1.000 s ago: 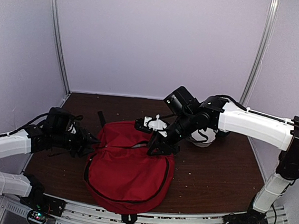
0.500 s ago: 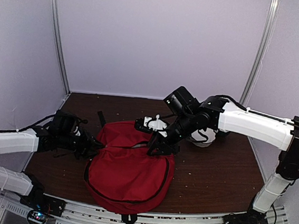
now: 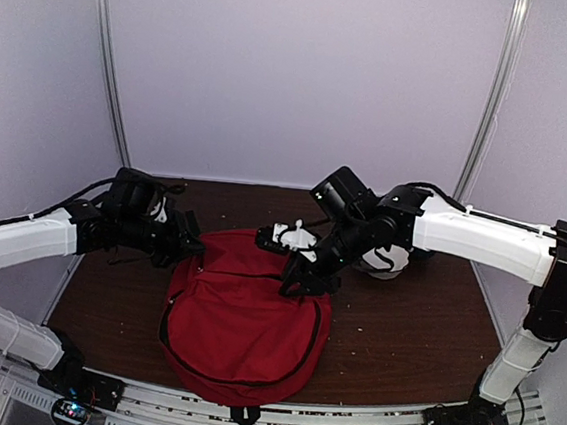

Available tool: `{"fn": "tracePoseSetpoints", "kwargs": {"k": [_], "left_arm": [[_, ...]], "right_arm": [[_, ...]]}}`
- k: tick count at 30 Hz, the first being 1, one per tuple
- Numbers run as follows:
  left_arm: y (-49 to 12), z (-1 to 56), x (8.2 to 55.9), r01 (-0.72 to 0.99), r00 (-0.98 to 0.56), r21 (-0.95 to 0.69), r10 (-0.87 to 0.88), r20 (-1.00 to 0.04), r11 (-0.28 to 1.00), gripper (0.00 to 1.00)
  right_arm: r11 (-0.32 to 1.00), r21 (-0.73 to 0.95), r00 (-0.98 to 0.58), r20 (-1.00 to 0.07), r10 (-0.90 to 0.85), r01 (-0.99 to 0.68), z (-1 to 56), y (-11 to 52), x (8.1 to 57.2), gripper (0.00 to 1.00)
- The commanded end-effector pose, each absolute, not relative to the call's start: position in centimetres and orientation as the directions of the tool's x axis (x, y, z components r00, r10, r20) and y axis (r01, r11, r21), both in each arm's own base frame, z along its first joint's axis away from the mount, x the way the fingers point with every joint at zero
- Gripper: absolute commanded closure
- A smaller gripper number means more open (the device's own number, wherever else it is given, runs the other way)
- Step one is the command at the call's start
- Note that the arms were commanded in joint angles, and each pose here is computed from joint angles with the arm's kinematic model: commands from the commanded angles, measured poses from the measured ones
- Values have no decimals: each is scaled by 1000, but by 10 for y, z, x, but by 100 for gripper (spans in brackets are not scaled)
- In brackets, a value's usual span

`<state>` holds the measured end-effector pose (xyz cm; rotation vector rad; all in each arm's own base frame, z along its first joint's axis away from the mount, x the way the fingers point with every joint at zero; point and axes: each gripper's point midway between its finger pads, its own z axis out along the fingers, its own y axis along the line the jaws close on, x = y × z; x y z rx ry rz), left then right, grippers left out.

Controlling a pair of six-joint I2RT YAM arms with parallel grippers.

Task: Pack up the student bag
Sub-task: Grab the lower front pocket of the student bag.

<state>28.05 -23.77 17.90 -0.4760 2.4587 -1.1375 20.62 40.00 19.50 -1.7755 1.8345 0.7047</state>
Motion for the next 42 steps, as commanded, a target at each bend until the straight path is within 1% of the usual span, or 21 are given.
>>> {"fn": "tracePoseSetpoints", "kwargs": {"k": [1,2,3,4,5,9,13,16,19,22,30,36,42], "left_arm": [[-267,189,283,12,-890,-738,-329,-316,675,100],[-275,194,284,47,-891,-733,-303,-338,678,100],[-282,194,283,70,-893,-725,-281,-352,686,100],[-287,193,283,83,-895,-717,-264,-359,692,100],[-290,191,282,89,-897,-711,-254,-362,698,100],[-290,185,284,94,-892,-694,-249,-376,713,100],[-279,196,287,111,-862,-672,-266,-432,732,100],[-271,199,286,119,-847,-652,-267,-460,749,100],[-267,197,285,118,-840,-642,-268,-471,757,100],[-266,198,285,119,-835,-640,-273,-478,759,100],[-264,205,287,113,-825,-649,-293,-483,753,100],[-261,209,287,86,-815,-694,-350,-462,715,100],[-259,209,285,77,-816,-706,-362,-450,704,100]], "right_arm": [[80,36,-83,-694,-715,-996,205,408,218,66],[98,50,-105,-706,-701,-994,209,410,222,66],[137,90,-159,-720,-676,-986,212,413,227,66],[141,124,-186,-741,-645,-982,218,418,231,65],[156,196,-250,-750,-613,-968,222,423,233,63],[173,377,-408,-739,-535,-910,224,448,242,62],[185,495,-520,-722,-457,-849,224,473,251,61],[166,557,-567,-697,-439,-814,220,490,252,60],[148,575,-574,-690,-441,-805,219,505,247,60],[164,583,-590,-682,-432,-796,213,515,249,60],[160,595,-606,-699,-380,-787,211,535,256,59],[222,604,-641,-681,-354,-765,199,542,267,60],[226,617,-656,-685,-316,-754,199,546,272,64]]}}
